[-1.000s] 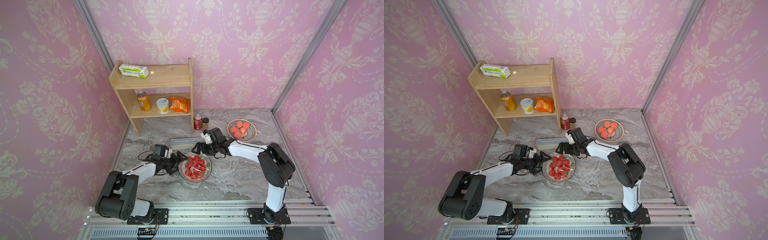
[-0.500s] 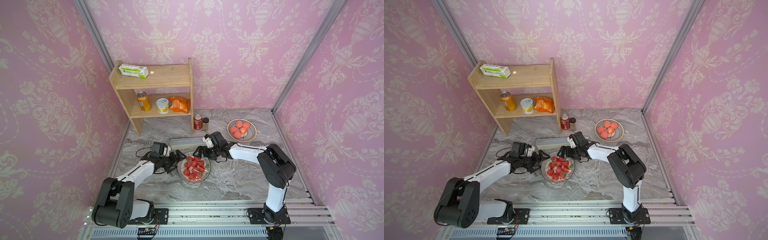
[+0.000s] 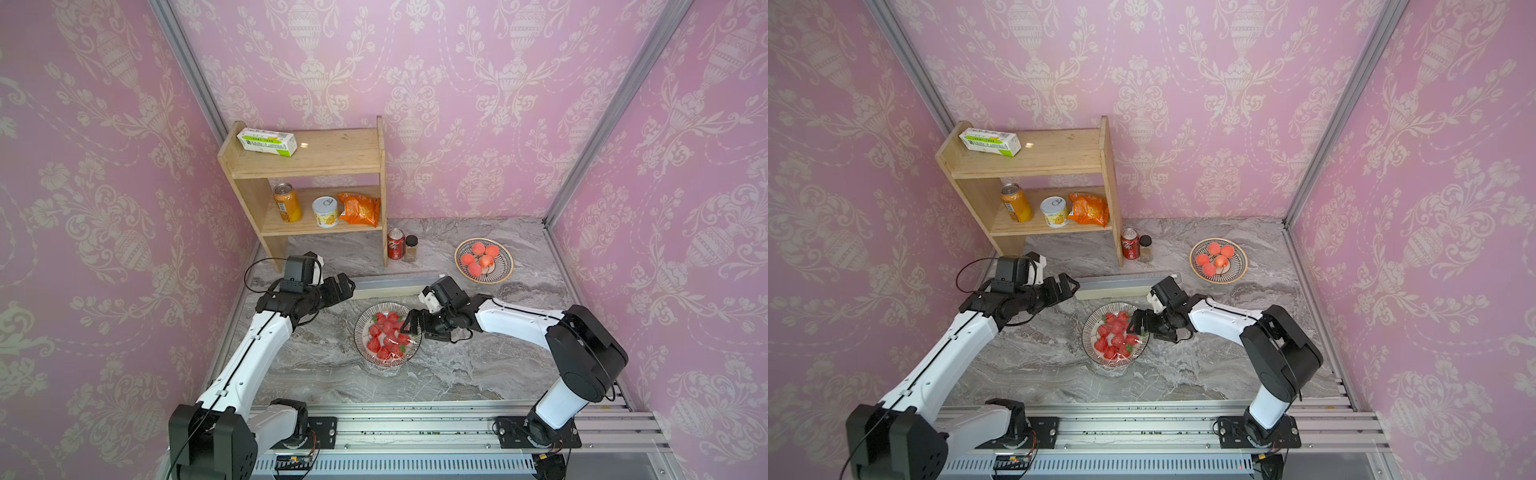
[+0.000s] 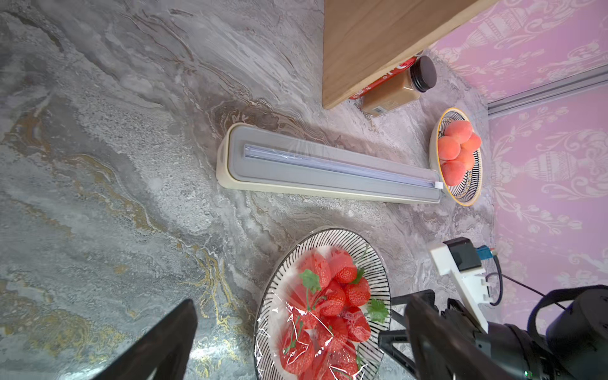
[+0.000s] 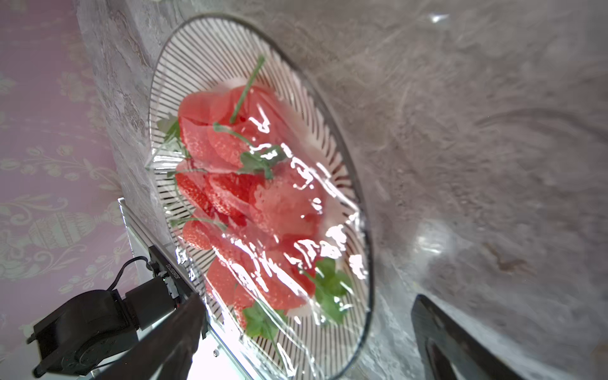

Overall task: Wrap the plate with plastic wrap
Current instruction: Move the plate to the center of the board, then pick up the plate at the center of the board.

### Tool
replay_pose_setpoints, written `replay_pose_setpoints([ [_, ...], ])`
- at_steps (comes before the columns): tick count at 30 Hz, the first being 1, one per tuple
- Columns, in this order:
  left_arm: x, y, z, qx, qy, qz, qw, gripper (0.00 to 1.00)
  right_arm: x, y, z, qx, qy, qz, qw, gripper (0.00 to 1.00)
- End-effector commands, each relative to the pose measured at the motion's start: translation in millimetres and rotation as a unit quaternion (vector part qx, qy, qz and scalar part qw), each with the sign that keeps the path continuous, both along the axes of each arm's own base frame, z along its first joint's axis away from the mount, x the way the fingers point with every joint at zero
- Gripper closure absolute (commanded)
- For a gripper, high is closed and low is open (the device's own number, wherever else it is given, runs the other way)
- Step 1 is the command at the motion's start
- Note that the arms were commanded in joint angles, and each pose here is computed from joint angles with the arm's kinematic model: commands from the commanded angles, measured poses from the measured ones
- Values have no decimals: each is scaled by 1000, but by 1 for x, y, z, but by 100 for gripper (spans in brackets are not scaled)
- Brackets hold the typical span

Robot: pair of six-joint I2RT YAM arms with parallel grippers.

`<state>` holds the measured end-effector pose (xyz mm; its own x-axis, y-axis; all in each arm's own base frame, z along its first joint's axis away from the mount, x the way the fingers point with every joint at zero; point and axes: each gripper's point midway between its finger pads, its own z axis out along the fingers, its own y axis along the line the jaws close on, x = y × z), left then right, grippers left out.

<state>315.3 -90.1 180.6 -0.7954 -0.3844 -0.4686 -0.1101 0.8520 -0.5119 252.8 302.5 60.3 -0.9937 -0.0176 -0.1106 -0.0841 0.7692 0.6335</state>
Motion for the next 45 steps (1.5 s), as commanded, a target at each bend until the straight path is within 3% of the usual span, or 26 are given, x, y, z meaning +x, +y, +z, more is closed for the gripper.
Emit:
replay_pose_setpoints([
  [1, -4, 11, -1, 37, 10, -1, 999, 1, -2, 25, 12, 28, 5, 8, 1000, 0],
  [19, 0, 24, 25, 45, -17, 8, 999, 1, 14, 190, 47, 124, -20, 90, 988, 0],
  [24, -1, 28, 30, 45, -22, 13, 999, 1, 21, 196, 55, 120, -39, 86, 988, 0],
  [29, 0, 20, 36, 25, -33, -2, 999, 1, 28, 128, 59, 51, -67, 51, 995, 0],
  [35, 0, -16, 33, -69, -29, -43, 996, 1, 38, -14, 59, -35, -77, -44, 995, 2],
  [41, -11, -75, 11, -119, -13, -88, 989, 1, 68, -164, 73, -71, -83, -205, 973, 6],
  [45, -11, -99, -4, -134, -7, -93, 987, 1, 94, -239, 72, -52, -81, -311, 946, 9],
])
